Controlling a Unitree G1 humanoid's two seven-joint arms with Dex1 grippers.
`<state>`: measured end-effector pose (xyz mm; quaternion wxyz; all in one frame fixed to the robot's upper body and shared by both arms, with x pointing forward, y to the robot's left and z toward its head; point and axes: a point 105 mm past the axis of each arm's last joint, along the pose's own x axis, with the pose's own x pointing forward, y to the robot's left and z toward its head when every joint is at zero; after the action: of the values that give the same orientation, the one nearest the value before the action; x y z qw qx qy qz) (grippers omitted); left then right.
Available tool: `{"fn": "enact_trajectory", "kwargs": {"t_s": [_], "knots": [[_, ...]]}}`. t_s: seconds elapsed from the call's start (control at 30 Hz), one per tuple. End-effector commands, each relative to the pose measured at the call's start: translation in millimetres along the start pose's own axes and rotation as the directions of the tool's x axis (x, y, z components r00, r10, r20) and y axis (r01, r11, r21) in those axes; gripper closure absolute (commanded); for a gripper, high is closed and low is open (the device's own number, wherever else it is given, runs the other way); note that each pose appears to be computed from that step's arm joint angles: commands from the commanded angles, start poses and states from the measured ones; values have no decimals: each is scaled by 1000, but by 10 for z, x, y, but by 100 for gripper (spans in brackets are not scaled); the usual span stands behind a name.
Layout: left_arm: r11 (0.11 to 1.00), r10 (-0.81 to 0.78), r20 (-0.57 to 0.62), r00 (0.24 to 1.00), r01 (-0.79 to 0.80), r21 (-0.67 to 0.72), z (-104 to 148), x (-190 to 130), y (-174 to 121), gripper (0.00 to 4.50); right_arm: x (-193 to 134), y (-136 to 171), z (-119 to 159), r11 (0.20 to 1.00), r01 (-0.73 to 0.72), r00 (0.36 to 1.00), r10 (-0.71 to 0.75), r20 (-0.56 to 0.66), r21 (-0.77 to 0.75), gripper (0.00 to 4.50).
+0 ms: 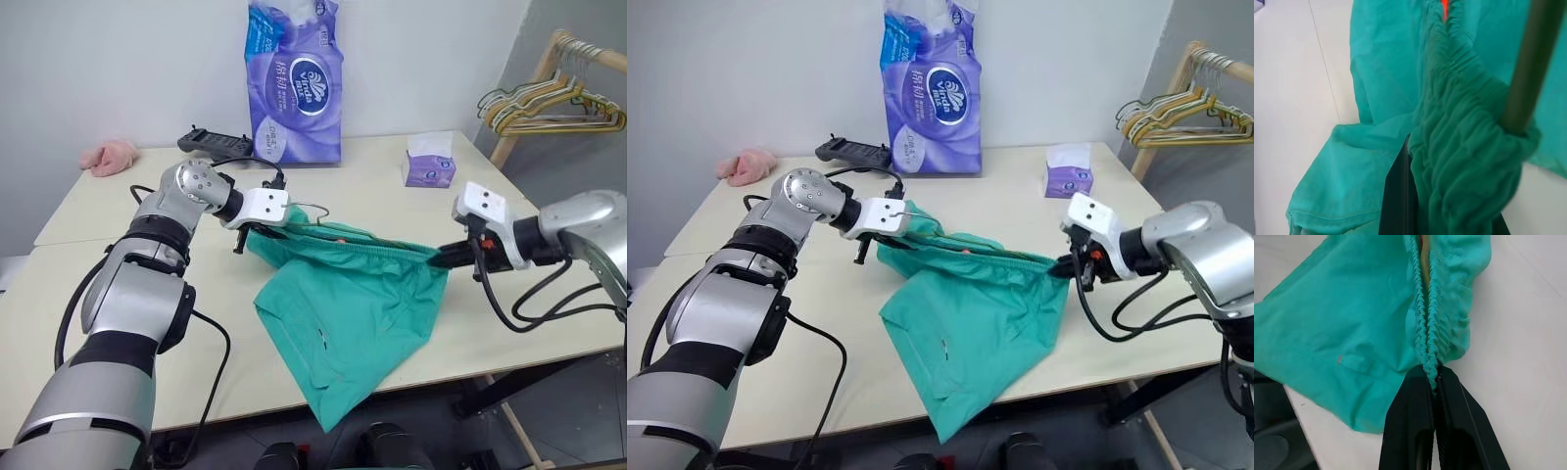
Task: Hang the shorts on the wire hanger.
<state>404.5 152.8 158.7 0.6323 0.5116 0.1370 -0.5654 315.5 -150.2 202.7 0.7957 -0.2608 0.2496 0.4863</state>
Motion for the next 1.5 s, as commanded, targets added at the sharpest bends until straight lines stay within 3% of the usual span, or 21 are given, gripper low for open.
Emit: {"fn": "enact_trajectory", "kwargs": {"t_s": [0.03, 0.23, 0.4, 0.53, 0.63, 1.0, 1.27, 1.4, 1.5], "knots": [[999, 36, -59, 998, -36, 3, -75, -114, 66, 450, -39, -110, 281, 996, 57, 998, -55, 43, -62, 446], [996, 83, -54, 995, -82, 22, -5, -86, 157, 450, 151, 35, 628, 987, -26, 995, 40, 86, -159, 446], [993, 118, -38, 992, -118, 7, 20, -76, 204, 450, 344, 85, 704, 975, -43, 995, 61, 77, -219, 446], [991, 132, -37, 991, -132, 9, 16, -71, 211, 450, 465, -36, 615, 961, 20, 999, -6, 52, -274, 446], [991, 131, -41, 991, -131, 6, -17, -84, 189, 450, 453, -9, 640, 963, 8, 998, 10, 68, -269, 371], [991, 134, -52, 990, -134, -5, -73, -106, 165, 450, 234, -3, 776, 960, 77, 990, -42, 133, -268, 2], [990, 143, -49, 988, -143, 1, -37, -99, 200, 450, 19, 12, 646, 965, 111, 990, -88, 106, -239, 2], [990, 144, -43, 989, -144, 7, -6, -94, 217, 450, 109, -218, 152, 913, 211, 972, -235, -26, -348, 2], [989, 145, -39, 989, -145, 10, 14, -89, 229, 450, 253, -278, 4, 874, 225, 959, -276, -60, -430, 2]]}}
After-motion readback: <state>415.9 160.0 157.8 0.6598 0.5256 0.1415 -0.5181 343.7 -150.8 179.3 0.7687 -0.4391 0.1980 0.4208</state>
